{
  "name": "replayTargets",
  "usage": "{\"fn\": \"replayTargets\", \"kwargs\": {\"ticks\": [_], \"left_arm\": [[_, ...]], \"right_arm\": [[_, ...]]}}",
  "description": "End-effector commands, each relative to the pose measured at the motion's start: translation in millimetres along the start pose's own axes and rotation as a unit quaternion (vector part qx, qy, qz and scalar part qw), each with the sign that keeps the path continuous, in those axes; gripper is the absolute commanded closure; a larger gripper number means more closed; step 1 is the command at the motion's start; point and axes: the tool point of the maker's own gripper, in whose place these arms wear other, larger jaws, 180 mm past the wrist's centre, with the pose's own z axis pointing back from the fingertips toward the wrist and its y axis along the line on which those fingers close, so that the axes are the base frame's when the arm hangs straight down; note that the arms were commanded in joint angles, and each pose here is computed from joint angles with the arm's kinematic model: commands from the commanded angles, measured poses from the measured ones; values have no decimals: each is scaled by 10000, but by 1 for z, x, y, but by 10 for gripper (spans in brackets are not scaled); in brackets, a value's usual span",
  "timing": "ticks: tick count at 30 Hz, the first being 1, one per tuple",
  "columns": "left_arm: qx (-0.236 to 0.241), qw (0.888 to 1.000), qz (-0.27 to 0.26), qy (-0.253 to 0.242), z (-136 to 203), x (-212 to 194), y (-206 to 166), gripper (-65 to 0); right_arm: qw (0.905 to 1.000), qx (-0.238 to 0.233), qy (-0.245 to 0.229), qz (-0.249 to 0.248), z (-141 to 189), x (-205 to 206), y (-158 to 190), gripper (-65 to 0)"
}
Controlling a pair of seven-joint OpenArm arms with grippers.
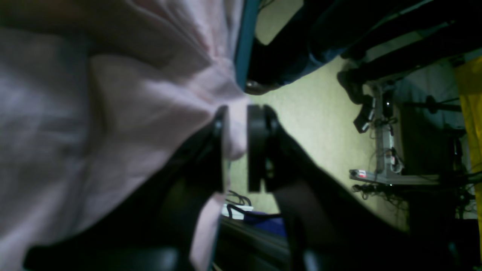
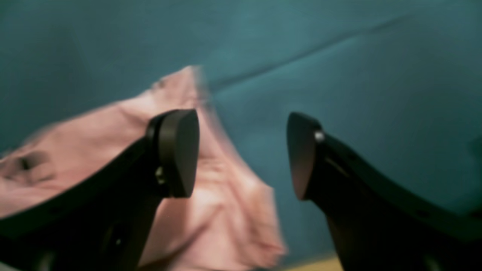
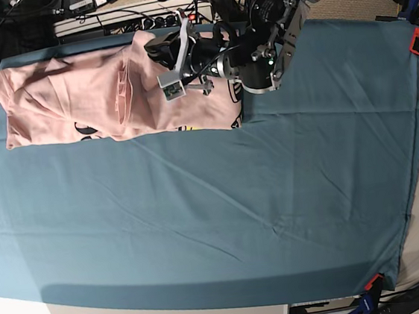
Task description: Fold the T-shirt properly
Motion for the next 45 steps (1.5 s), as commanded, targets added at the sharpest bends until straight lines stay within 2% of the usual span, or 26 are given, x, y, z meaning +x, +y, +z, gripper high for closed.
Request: {"fn": "replayTargets", "kwargs": {"ticks": [1, 4, 9, 13, 17, 22, 30, 34, 39, 45], "left_arm": [[-82, 9995, -116, -276, 2, 16, -5, -102], [-66, 9996, -124, -261, 2, 15, -4, -102], [6, 9997, -146, -196, 2, 13, -2, -126], [13, 9997, -129, -216, 2, 14, -1, -170], [9, 9996, -134, -255, 2, 15, -1, -171], [1, 9996, -129, -260, 2, 16, -2, -171], [0, 9996, -128, -261, 2, 16, -2, -171], [2, 9996, -130, -262, 2, 16, -2, -171], [2, 9996, -130, -262, 2, 16, -2, -171], [1, 9996, -129, -262, 2, 16, -2, -171]], "right_arm": [[9993, 286, -218, 41, 5, 22, 3, -367], [9933, 1098, -49, -347, -1, 21, 9, -367], [9830, 1540, -103, -990, -2, 18, -9, -367], [9802, 1558, -53, -1223, 1, 16, -26, -367], [9752, 1676, -79, -1442, -1, 12, -26, -367], [9681, 1759, 134, -1779, -14, -15, -21, -367], [9690, 1562, 666, -1793, -29, -53, -15, -367], [9649, 1686, 654, -1903, -34, -60, -6, -367], [9542, 2047, 356, -2152, -38, -55, 9, -367], [9534, 2069, 342, -2169, -38, -55, 10, -362]]}}
